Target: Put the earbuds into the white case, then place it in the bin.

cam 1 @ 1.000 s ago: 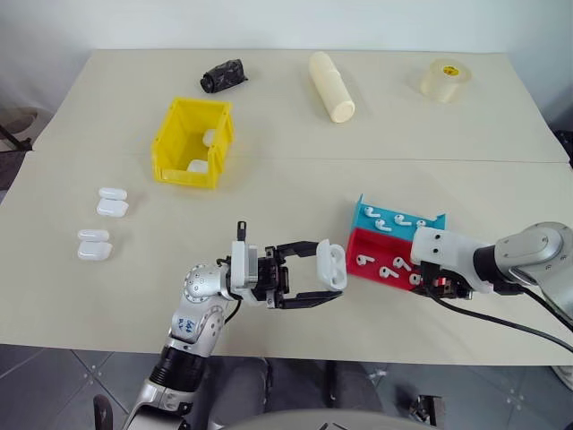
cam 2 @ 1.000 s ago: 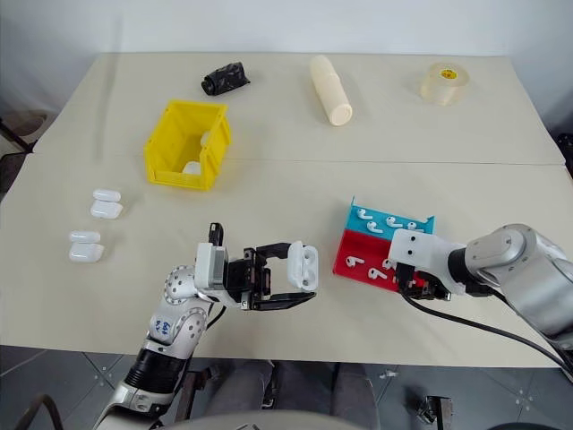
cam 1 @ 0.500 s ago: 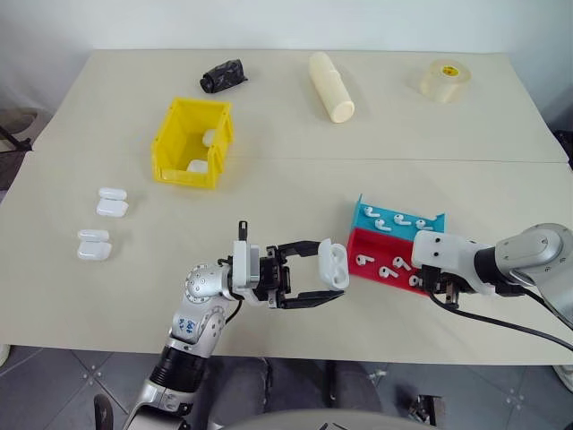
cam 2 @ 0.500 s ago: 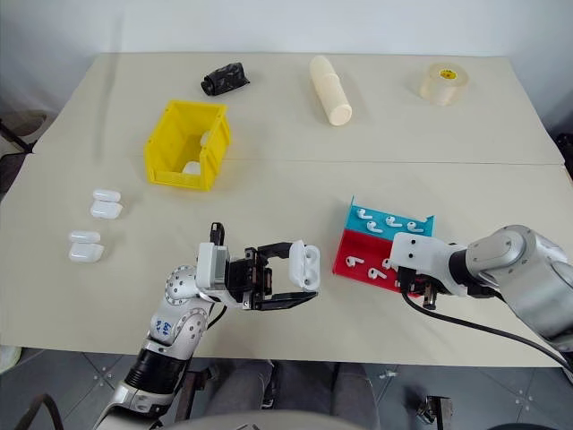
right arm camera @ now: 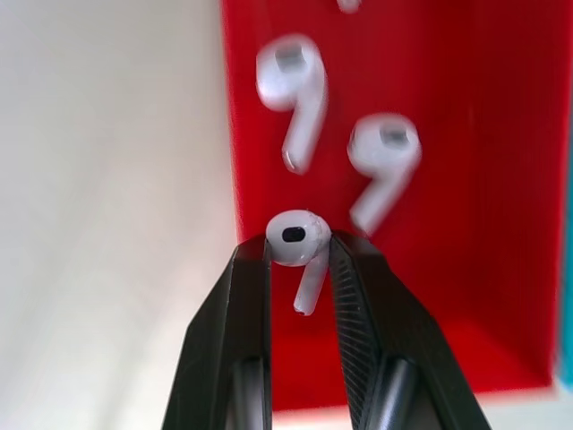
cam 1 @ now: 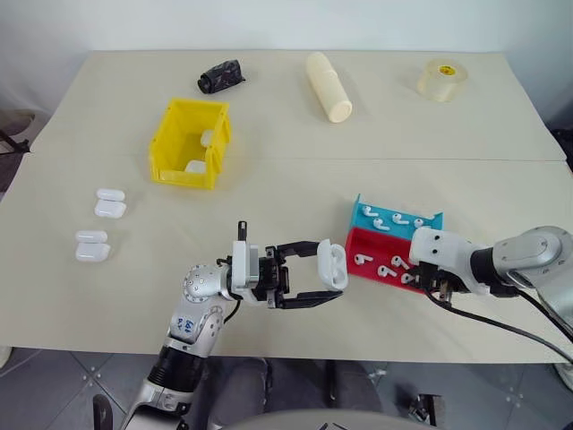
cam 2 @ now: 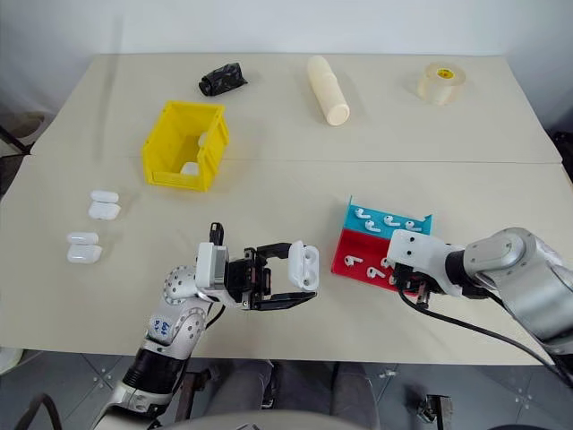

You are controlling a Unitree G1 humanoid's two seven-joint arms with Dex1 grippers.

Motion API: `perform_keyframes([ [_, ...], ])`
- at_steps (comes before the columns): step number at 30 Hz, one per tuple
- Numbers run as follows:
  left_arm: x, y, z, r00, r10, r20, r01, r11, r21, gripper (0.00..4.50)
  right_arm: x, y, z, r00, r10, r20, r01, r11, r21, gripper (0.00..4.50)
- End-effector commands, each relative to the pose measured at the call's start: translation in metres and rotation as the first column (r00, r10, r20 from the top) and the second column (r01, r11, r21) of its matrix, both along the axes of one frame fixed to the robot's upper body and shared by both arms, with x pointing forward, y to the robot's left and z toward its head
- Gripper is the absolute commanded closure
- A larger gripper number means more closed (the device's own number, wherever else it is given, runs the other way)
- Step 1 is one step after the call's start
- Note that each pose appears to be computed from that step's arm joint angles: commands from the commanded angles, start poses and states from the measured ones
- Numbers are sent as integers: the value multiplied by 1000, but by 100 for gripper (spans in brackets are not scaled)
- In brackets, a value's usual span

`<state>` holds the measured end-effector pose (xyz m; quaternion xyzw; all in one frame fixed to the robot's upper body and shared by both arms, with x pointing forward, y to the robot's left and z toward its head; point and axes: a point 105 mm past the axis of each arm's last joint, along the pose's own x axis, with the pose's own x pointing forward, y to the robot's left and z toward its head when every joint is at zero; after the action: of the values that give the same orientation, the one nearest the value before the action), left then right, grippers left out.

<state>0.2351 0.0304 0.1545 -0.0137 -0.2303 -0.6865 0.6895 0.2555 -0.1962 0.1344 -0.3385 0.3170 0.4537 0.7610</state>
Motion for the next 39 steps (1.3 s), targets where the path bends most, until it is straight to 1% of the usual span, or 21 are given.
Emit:
perform_keyframes([
  [1, -4, 4, 14, 1000, -12, 25, 13, 999, -44, 174, -5, 15, 45, 979, 93, 181, -129, 972, 197, 395],
  [2, -4, 5, 14, 1000, -13, 21, 14, 999, -45, 174, -8, 16, 48, 975, 96, 199, -142, 963, 230, 395],
  [4, -1, 7, 13, 1000, -10, 9, 10, 999, -42, 174, -18, 30, 58, 951, 143, 275, -240, 899, 366, 395],
  [5, -1, 8, 13, 1000, -9, 5, 10, 999, -39, 174, -22, 35, 62, 940, 153, 305, -275, 870, 410, 395],
  [7, 0, 10, 12, 1000, -13, -2, 13, 999, -33, 174, -26, 39, 65, 931, 147, 335, -297, 837, 459, 395],
  [9, 2, 10, 12, 1000, -30, -9, 30, 999, -17, 174, -28, 47, 70, 927, 86, 365, -306, 735, 605, 395],
  [10, 3, 11, 13, 999, -42, -12, 42, 999, -17, 174, -29, 51, 72, 922, 66, 381, -318, 691, 649, 395],
  [13, 4, 13, 16, 998, -63, -17, 63, 998, -2, 174, -31, 66, 77, 909, 18, 415, -346, 587, 732, 395],
  [14, 5, 14, 17, 998, -66, -19, 67, 998, 2, 174, -31, 69, 83, 898, -12, 440, -365, 536, 761, 395],
  [16, 5, 15, 18, 997, -73, -25, 73, 997, 5, 174, -31, 73, 88, 886, -50, 461, -385, 475, 791, 395],
  [21, 6, 20, 22, 994, -93, -51, 94, 995, 14, 174, -33, 86, 88, 891, -55, 451, -396, 393, 830, 395],
  [29, 6, 20, 29, 993, -102, -66, 102, 995, 4, 174, -37, 103, 89, 898, -26, 440, -410, 318, 855, 395],
  [34, 4, 18, 29, 992, -108, -69, 108, 994, 0, 174, -37, 110, 89, 899, -14, 439, -415, 297, 860, 395],
  [39, 3, 16, 30, 992, -111, -68, 111, 994, -7, 174, -36, 113, 85, 903, -3, 430, -410, 295, 863, 395],
])
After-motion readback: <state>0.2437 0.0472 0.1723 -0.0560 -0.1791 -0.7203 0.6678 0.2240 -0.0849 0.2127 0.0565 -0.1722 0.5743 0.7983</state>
